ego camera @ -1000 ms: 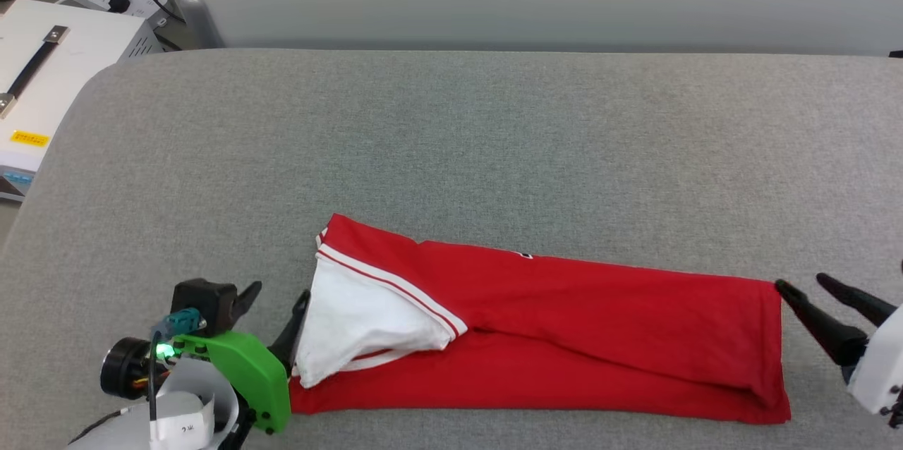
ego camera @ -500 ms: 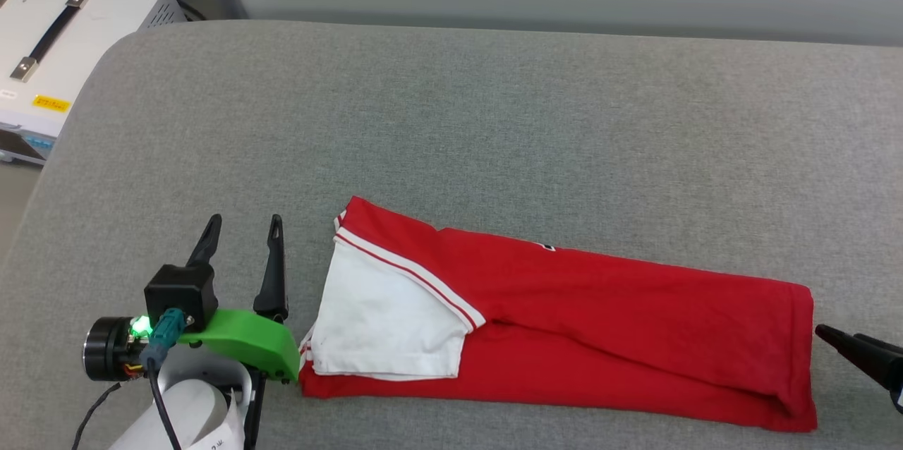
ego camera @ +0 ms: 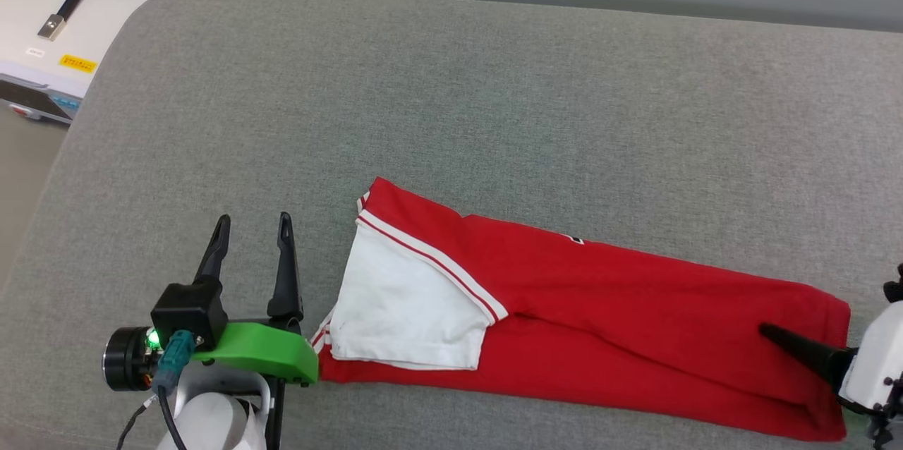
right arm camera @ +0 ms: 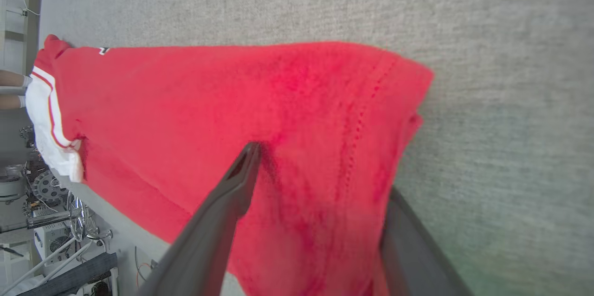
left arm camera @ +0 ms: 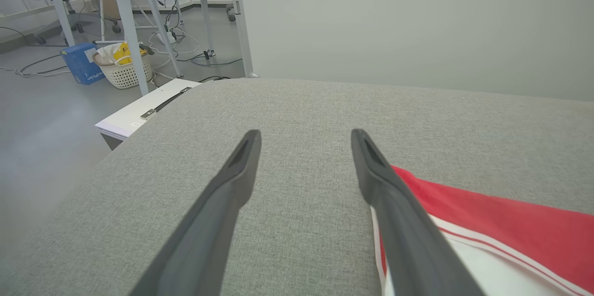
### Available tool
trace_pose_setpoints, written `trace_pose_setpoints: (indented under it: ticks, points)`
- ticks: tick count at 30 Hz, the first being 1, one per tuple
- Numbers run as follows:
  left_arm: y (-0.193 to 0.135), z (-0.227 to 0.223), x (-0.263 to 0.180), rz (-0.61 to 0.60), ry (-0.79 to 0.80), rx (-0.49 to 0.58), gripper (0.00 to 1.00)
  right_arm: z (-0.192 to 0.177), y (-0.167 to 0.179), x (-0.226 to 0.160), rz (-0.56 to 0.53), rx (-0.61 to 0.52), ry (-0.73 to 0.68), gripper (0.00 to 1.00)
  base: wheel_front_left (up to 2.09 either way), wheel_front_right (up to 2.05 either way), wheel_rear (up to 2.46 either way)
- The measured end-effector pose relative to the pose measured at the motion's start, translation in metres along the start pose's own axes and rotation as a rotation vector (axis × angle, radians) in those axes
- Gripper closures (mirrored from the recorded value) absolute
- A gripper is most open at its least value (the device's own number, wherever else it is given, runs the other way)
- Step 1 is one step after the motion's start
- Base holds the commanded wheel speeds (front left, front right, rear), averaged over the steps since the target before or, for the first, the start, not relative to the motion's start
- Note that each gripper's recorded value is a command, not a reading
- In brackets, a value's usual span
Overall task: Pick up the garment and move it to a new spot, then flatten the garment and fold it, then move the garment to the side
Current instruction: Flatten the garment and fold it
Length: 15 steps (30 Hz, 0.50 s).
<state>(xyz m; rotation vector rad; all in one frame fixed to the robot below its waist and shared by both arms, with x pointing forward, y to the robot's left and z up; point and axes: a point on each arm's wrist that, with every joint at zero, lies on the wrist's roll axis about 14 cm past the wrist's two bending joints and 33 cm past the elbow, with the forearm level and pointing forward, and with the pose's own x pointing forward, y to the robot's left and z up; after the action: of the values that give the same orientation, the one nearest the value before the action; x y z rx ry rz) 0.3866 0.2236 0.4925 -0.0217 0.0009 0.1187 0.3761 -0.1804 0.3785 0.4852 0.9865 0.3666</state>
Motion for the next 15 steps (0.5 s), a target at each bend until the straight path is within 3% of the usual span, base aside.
trace_pose_setpoints:
  ticks: [5, 6, 7, 15]
  points:
    - [-0.005, 0.0, -0.001, 0.001, -0.013, -0.004, 0.0, -0.003, 0.015, 0.008, 0.037, -0.024, 0.007, 0.0, 0.0, 0.0, 0.0]
    - [-0.006, 0.001, -0.002, -0.001, -0.018, -0.005, 0.0, -0.004, 0.015, 0.007, 0.031, -0.04, 0.005, 0.61, 0.0, 0.0, 0.0]
    - [-0.007, 0.001, -0.003, -0.002, -0.02, -0.002, 0.0, -0.004, 0.015, 0.007, 0.026, -0.051, 0.003, 1.0, 0.0, 0.0, 0.0]
    - [-0.011, 0.002, -0.008, -0.017, -0.036, 0.02, 0.0, 0.006, -0.01, -0.009, -0.055, -0.057, -0.058, 1.0, 0.0, 0.0, 0.0]
